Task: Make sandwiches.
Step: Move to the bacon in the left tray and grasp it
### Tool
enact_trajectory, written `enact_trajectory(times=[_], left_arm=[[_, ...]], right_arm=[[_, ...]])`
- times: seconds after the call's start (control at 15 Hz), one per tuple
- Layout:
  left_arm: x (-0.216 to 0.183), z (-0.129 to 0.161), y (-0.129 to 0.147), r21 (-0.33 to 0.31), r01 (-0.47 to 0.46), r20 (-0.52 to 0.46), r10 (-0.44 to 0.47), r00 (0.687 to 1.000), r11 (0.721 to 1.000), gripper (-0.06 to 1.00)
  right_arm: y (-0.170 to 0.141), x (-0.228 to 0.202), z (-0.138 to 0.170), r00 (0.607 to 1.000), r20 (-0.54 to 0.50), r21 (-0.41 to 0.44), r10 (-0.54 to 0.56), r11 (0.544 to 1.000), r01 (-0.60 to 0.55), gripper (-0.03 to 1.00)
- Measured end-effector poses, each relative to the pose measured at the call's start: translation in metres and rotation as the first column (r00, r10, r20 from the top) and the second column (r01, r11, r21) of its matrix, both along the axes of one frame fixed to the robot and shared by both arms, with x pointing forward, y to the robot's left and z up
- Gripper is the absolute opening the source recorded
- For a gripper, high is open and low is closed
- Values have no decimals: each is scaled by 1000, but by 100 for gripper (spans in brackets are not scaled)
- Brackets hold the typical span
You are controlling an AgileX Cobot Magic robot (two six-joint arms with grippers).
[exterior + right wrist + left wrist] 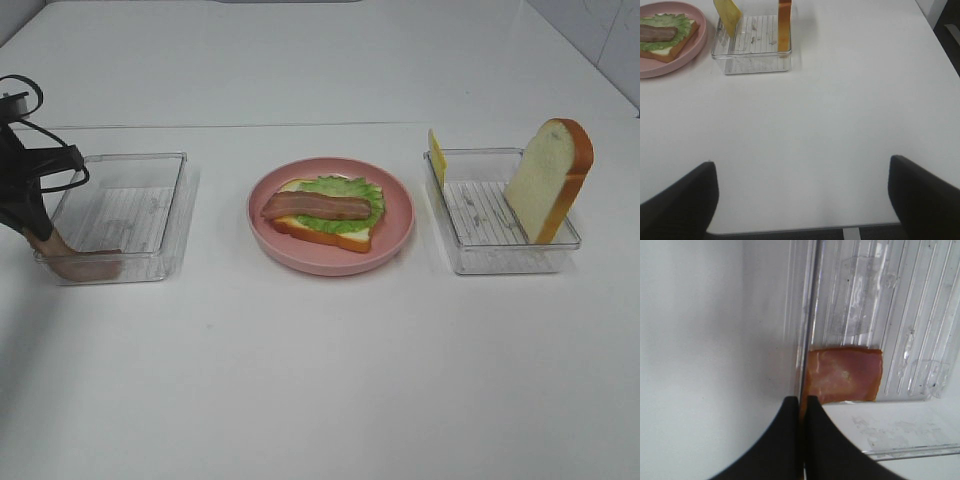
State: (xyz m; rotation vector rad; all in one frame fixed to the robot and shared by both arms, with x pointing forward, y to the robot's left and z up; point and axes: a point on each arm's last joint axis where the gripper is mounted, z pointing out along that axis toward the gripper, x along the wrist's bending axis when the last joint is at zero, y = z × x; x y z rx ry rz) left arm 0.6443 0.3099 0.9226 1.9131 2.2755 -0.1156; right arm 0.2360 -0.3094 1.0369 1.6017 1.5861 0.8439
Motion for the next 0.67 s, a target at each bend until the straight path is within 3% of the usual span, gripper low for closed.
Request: enact_trajectory(times=[0.67], left_arm=[[5,13,-1,-11,11,-11,-11,1000,1000,0]], right_arm=[[0,0,0,1000,0,0,0,1000,0,90]])
